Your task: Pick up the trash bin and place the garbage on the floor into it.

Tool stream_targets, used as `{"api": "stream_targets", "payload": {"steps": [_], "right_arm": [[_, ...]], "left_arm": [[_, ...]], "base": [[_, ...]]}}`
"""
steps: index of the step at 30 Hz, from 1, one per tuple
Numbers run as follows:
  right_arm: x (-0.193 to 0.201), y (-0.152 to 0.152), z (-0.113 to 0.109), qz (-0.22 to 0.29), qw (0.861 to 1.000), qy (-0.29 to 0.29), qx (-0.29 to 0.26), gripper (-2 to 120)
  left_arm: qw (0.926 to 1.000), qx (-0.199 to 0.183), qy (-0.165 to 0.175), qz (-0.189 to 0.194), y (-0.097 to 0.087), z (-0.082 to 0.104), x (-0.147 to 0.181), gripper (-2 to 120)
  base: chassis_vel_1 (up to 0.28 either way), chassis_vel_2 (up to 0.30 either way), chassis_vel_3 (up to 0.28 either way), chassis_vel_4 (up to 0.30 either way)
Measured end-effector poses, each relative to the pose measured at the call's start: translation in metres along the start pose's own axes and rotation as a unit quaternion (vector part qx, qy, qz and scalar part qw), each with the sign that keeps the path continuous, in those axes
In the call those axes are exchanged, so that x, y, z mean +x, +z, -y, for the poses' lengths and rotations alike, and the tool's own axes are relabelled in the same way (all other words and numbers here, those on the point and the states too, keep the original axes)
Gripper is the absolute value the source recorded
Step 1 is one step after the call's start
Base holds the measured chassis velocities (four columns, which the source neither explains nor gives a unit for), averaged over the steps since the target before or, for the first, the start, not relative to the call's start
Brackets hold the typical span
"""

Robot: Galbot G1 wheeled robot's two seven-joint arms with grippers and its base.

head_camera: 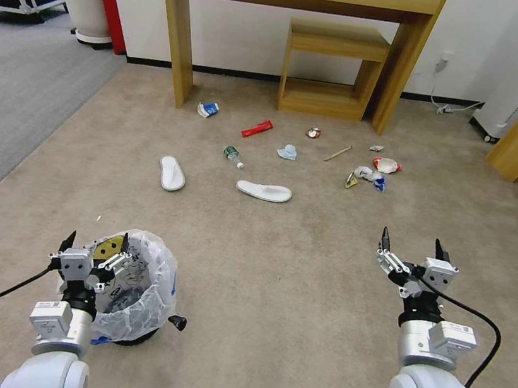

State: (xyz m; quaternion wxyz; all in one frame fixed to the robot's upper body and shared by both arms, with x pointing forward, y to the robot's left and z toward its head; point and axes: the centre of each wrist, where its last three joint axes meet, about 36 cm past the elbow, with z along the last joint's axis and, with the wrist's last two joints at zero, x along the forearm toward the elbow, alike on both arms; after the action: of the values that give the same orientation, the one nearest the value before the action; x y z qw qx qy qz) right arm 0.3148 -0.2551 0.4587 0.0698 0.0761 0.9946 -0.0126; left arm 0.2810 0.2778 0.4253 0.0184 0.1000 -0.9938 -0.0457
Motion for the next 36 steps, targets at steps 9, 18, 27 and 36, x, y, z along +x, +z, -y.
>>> {"api": "stream_targets", "payload": {"steps": [9, 18, 27, 36], "right_arm": [[0.0000, -0.0003, -0.0007, -0.010, 1.000, 0.005, 0.004, 100], [0.0005, 0.0013, -0.0009, -0.008, 1.000, 0.004, 0.003, 100], [-0.0010, 0.0069, -0.0023, 0.009, 1.000, -0.002, -0.001, 100], [-0.0013, 0.0092, -0.0013, 0.002, 1.000, -0.004, 0.004, 100]], "left_arm": [[1.0000, 0.000, 0.000, 0.001, 0.0004, -0.0002, 0.0003, 100], [1.0000, -0.001, 0.001, 0.000, 0.0027, 0.0001, 0.0008, 100], [1.0000, -0.003, -0.001, -0.001, 0.0046, -0.0009, 0.0009, 100], [1.0000, -0.005, -0.004, -0.006, 0.0058, -0.0017, 0.0012, 100]], "base": [[0.000, 0.000, 0.000, 0.000], [0.076, 0.082, -0.082, -0.097], [0.136, 0.164, -0.127, -0.129], [-0.013, -0.011, 0.008, 0.009]]}}
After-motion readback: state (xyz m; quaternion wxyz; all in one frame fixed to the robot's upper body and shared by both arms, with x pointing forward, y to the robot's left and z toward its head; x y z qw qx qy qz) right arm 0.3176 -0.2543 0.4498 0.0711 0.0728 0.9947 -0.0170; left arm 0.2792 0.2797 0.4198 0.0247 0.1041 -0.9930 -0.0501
